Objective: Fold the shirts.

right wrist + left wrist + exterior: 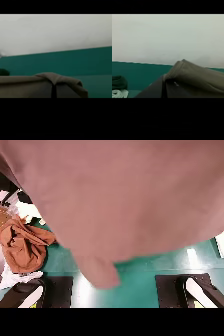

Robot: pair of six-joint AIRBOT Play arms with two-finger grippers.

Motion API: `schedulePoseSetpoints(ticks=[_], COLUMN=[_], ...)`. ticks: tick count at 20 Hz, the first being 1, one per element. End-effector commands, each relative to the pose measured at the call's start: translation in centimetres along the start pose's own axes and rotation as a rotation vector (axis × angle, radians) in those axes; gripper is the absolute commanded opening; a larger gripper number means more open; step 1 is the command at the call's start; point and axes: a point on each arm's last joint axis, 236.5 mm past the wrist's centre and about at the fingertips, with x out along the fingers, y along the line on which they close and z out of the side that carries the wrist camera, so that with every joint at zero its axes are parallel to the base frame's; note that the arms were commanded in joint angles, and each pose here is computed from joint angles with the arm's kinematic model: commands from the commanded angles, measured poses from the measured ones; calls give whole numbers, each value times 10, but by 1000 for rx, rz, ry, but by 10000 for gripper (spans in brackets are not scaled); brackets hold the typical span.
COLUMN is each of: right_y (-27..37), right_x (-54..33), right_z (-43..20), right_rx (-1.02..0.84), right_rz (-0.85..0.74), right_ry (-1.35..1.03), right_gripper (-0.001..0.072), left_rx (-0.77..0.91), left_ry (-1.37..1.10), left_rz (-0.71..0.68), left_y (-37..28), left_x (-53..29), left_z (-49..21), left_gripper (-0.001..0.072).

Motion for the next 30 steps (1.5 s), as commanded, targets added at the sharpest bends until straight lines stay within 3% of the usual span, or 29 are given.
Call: schedulePoseSetpoints(ticks=[1, 5, 8, 10, 13, 15, 18, 22, 26, 30], right_y=[39, 81, 76, 78, 96, 96, 49, -46, -116, -142], right_x=[-16, -69, -111, -155, -212, -213, -115, 61, 194, 272], right_z=[-27, -27, -32, -2, 52, 65, 44, -89, -266, -382], right_rx=[-53, -195, -305, -410, -428, -331, -63, 141, 294, 336], right_rz=[94, 175, 88, -1, -32, -7, -29, -154, -215, -245], right_ry=[151, 70, -11, -210, -532, -583, -312, 353, 805, 902], right_gripper=[13, 13, 15, 14, 15, 13, 14, 14, 15, 15], left_rx=[-27, -20, -17, 25, -47, -112, -140, -128, -119, -174], left_ry=[43, 12, 7, -82, -231, -178, 156, 604, 663, 690], left_rz=[-40, -267, -472, -586, -602, -521, -359, -199, -49, 20], left_y=[-13, -73, -125, -153, -155, -137, -95, -19, 59, 85], left_x=[-25, -94, -155, -201, -224, -188, -71, 94, 196, 242], left_z=[-8, 6, 16, 39, 78, 73, -13, -208, -359, -440], left_gripper=[23, 24, 24, 25, 24, 24, 25, 24, 24, 24])
